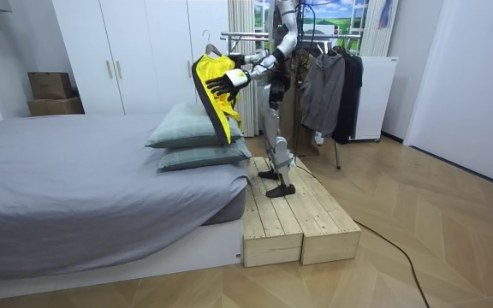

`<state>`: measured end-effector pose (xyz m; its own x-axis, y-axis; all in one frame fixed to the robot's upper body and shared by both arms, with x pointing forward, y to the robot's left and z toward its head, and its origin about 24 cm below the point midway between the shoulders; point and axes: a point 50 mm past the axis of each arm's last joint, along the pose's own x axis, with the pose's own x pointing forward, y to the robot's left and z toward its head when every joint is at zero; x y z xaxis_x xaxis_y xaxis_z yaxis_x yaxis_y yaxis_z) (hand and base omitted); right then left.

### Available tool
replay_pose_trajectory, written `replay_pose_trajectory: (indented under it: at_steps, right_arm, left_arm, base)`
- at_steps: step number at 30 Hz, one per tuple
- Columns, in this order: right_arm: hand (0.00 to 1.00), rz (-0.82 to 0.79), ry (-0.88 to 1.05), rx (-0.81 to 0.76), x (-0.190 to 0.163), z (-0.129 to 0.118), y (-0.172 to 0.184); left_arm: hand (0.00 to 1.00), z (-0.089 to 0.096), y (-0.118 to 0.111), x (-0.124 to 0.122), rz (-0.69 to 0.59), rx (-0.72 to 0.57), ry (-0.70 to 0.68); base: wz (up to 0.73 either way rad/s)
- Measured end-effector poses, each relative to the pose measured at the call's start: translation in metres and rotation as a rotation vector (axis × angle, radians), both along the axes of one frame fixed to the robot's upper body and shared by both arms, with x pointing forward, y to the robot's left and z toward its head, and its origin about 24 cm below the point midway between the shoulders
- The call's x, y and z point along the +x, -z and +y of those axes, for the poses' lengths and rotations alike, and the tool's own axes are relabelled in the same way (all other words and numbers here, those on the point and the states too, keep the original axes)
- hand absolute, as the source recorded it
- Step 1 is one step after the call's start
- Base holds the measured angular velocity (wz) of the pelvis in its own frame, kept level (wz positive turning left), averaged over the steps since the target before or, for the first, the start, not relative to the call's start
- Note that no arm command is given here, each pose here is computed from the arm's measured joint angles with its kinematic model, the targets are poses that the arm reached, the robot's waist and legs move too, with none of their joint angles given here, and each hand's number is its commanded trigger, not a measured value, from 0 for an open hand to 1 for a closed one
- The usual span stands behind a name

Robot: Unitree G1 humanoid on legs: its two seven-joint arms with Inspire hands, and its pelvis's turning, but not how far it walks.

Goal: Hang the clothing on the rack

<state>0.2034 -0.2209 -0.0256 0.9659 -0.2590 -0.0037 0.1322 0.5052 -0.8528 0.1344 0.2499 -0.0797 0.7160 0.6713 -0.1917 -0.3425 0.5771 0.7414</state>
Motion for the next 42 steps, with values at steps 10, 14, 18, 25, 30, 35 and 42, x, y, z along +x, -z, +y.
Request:
replay_pose_trajectory:
  at_steps: [10,14,18,25,30,35,42]
  right_arm:
    - [1.0,-0.013,-0.001,0.001,0.001,0.001,-0.002]
    - [1.0,-0.118,-0.04,-0.038,0.012,0.005,-0.025]
    - [1.0,-0.191,-0.051,-0.062,0.015,0.008,-0.035]
    - [1.0,-0.195,-0.097,-0.102,0.017,0.011,-0.038]
    - [1.0,-0.262,-0.095,-0.111,0.019,0.015,-0.049]
    - [1.0,-0.312,-0.082,-0.102,0.022,0.018,-0.055]
    - [1.0,-0.29,-0.064,-0.11,0.024,0.018,-0.053]
  left_arm:
    - [0.0,-0.003,0.008,-0.001,0.041,-0.018,-0.008]
    - [0.0,-0.004,0.021,-0.018,0.129,-0.022,-0.024]
    - [0.0,-0.018,0.027,-0.019,0.14,-0.062,-0.01]
    - [0.0,-0.027,0.022,-0.002,0.05,-0.067,-0.071]
    - [0.0,-0.024,0.01,0.021,-0.031,-0.015,-0.035]
    - [0.0,-0.028,0.013,0.019,-0.019,-0.024,-0.019]
    - [0.0,-0.018,0.013,0.018,-0.023,-0.029,-0.082]
  base:
    - [-0.53]
    - [-1.15]
    - [-1.2]
    - [-1.44]
    - [-0.47]
    - [-0.21]
    - [-0.37]
